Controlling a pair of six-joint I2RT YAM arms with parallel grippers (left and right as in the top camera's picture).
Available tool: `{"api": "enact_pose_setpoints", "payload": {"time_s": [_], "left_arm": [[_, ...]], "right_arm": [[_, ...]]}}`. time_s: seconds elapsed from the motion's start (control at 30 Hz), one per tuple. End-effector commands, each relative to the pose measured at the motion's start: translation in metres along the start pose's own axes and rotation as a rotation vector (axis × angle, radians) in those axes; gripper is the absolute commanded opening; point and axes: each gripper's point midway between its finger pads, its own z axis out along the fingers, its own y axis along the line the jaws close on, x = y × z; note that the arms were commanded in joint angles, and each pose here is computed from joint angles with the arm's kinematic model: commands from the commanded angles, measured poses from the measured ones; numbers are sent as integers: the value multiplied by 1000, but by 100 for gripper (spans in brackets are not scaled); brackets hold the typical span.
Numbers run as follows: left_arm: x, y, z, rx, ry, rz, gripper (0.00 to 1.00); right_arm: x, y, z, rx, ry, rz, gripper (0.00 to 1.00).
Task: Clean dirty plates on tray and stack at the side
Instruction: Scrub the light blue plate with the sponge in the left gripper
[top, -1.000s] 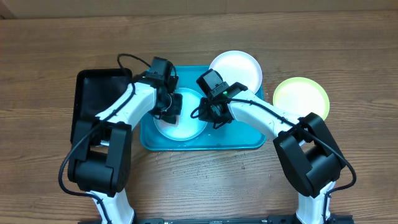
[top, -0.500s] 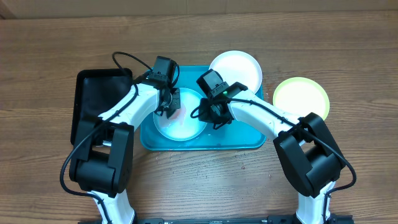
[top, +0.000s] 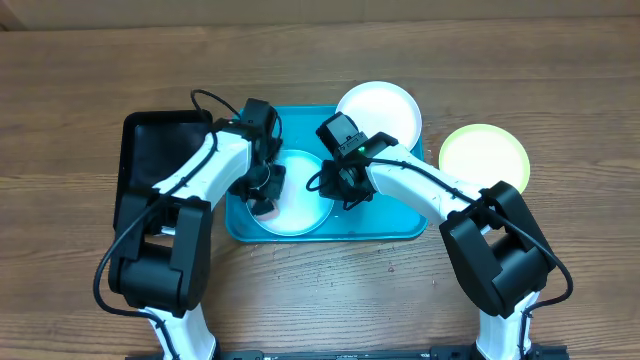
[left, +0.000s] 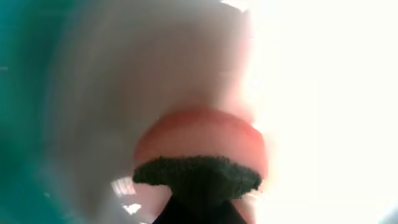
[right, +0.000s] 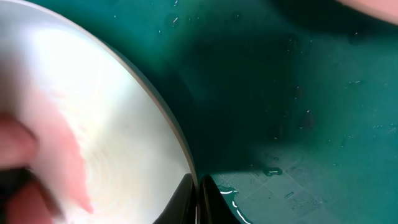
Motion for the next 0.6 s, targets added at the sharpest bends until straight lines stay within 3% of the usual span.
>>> {"api": "enact_pose_setpoints", "payload": {"time_s": [0.0, 0.13, 0.33, 0.43, 0.57], "left_arm": [[7, -69, -4, 396, -19, 249, 4], [-17, -66, -3, 365, -108, 219, 4], [-58, 7, 2, -54, -244, -91, 4], [-53, 58, -8, -337, -273, -273, 4], [-33, 65, -7, -390, -202, -294, 4]], "right_arm": [[-3, -2, 1, 7, -4, 13, 4], [-2, -1, 1, 4, 4, 14, 4], [-1, -2, 1, 7, 7, 14, 4], [-1, -2, 1, 7, 7, 14, 4], [-1, -2, 1, 6, 6, 14, 4]]}}
